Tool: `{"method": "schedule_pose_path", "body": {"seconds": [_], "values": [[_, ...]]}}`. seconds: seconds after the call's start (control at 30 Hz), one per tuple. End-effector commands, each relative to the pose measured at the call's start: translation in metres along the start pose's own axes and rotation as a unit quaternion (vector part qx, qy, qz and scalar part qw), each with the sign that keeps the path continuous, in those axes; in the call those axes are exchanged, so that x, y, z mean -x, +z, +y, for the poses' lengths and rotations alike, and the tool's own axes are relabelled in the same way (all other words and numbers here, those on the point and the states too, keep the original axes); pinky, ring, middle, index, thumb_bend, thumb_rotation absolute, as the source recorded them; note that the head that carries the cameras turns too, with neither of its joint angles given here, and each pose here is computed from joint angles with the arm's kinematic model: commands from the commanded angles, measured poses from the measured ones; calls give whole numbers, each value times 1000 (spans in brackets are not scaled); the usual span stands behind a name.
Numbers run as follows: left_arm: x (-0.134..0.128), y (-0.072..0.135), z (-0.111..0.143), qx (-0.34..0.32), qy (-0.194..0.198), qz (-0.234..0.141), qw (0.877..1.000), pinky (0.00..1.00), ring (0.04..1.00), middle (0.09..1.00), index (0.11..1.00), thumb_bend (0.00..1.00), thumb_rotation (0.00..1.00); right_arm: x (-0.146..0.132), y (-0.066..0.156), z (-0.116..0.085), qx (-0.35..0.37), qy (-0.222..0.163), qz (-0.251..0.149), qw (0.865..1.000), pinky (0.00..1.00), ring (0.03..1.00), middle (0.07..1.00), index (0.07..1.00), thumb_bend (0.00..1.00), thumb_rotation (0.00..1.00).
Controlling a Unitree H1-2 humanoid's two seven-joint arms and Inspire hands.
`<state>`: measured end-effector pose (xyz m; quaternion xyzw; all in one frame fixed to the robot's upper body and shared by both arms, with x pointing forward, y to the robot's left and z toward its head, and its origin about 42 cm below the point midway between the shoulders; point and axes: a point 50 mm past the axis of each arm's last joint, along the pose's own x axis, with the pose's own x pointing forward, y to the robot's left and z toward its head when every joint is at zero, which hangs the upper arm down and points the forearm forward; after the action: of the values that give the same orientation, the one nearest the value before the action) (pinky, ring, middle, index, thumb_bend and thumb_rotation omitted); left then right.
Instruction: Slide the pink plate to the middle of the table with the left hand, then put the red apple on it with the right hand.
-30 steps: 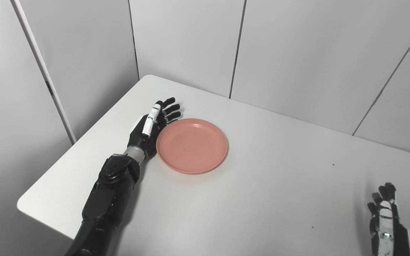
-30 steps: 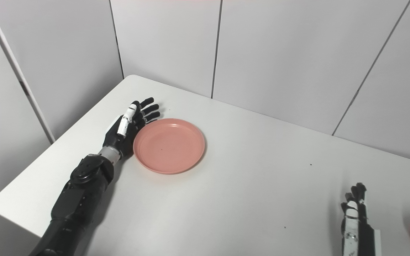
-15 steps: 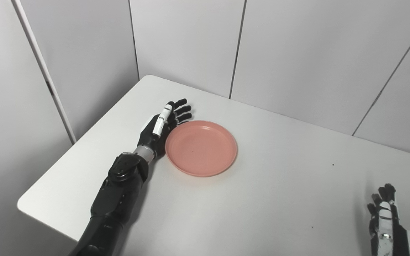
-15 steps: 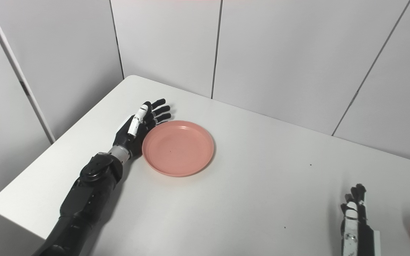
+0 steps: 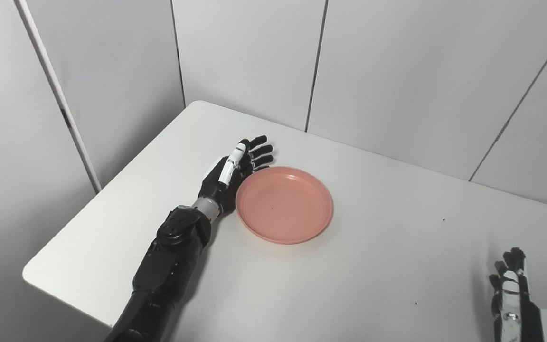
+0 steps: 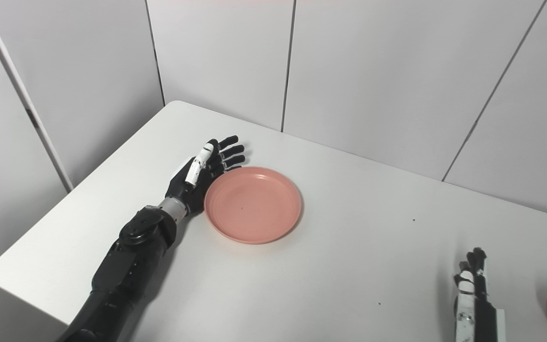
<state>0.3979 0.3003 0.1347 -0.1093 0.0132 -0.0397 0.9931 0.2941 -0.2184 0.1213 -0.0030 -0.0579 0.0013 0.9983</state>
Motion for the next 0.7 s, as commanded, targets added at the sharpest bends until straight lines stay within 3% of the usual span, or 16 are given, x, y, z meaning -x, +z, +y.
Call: {"method": "schedule_pose_path", "body": {"seconds": [0.0,0.67], "values": [[5,-26,-8,7,4,56,998,838,847,843,828,310,1000,-6,13,2,-3,0,-43,999,1000,1000,1000,1000,104,1000],[3,-42,-36,27,-18,71,997,796,819,817,797,321,1000,-7,13,7,1,-11,-37,999,1000,999,993,998,135,1000]]}}
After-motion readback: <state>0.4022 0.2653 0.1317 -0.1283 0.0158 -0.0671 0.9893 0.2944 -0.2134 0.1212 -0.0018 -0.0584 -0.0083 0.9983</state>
